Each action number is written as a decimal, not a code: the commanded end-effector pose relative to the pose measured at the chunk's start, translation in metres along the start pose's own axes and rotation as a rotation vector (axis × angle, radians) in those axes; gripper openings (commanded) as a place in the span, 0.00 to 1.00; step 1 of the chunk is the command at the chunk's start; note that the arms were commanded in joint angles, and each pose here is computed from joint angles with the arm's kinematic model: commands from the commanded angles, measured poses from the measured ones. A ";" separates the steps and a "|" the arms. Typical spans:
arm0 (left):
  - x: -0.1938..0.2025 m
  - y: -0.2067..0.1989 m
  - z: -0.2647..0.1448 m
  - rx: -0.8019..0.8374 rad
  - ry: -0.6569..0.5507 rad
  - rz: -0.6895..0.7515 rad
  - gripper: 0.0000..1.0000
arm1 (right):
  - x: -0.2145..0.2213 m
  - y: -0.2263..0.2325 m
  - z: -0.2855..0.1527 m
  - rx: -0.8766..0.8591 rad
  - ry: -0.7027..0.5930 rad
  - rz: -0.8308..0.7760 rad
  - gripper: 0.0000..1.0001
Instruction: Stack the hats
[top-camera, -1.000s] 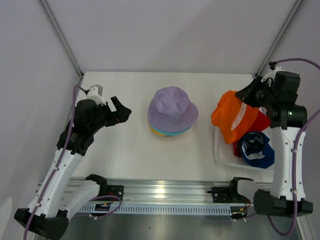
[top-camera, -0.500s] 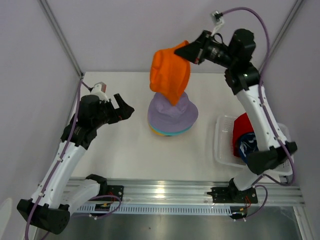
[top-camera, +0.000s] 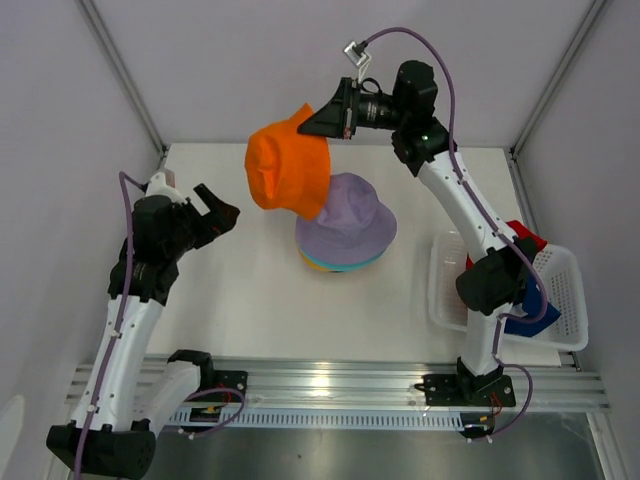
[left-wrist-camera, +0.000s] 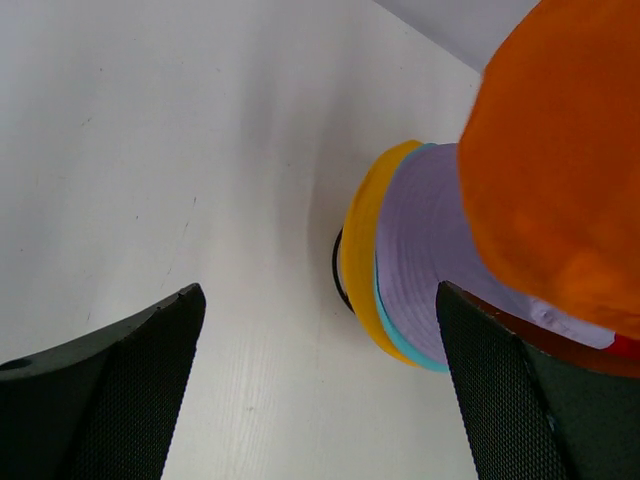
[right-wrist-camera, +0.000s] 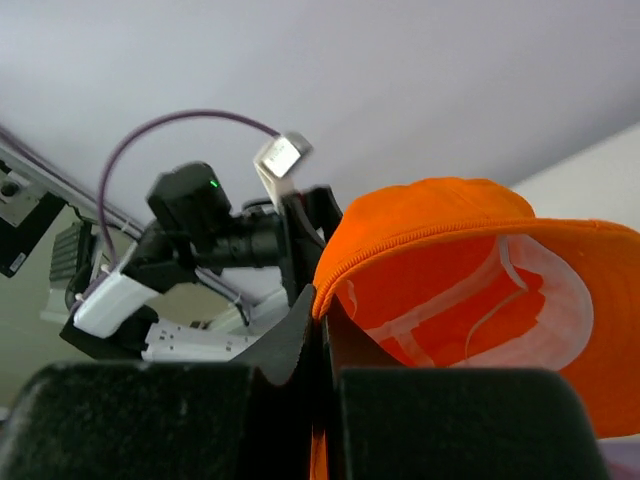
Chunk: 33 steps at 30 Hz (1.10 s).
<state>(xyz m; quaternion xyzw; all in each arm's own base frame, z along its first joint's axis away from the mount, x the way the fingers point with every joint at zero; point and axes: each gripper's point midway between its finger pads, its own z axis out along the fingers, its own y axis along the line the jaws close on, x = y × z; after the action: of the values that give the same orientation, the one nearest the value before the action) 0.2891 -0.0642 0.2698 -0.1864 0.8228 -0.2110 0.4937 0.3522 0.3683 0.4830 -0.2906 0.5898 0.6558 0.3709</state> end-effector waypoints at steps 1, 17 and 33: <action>-0.005 0.004 -0.004 -0.010 -0.036 -0.025 1.00 | 0.030 -0.020 -0.010 0.057 0.094 0.025 0.00; -0.002 -0.001 0.005 0.023 -0.014 -0.067 0.99 | 0.076 -0.090 -0.154 0.731 0.068 0.232 0.02; 0.033 -0.061 0.050 0.284 0.085 -0.267 0.95 | 0.154 -0.120 -0.200 0.753 -0.040 0.303 0.06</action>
<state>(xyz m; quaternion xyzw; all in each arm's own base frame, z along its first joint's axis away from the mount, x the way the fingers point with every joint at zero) 0.3090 -0.1094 0.2246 -0.2313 0.8171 -0.3103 0.4273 0.3421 0.2004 0.2317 -0.0166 0.8624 0.4194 0.2831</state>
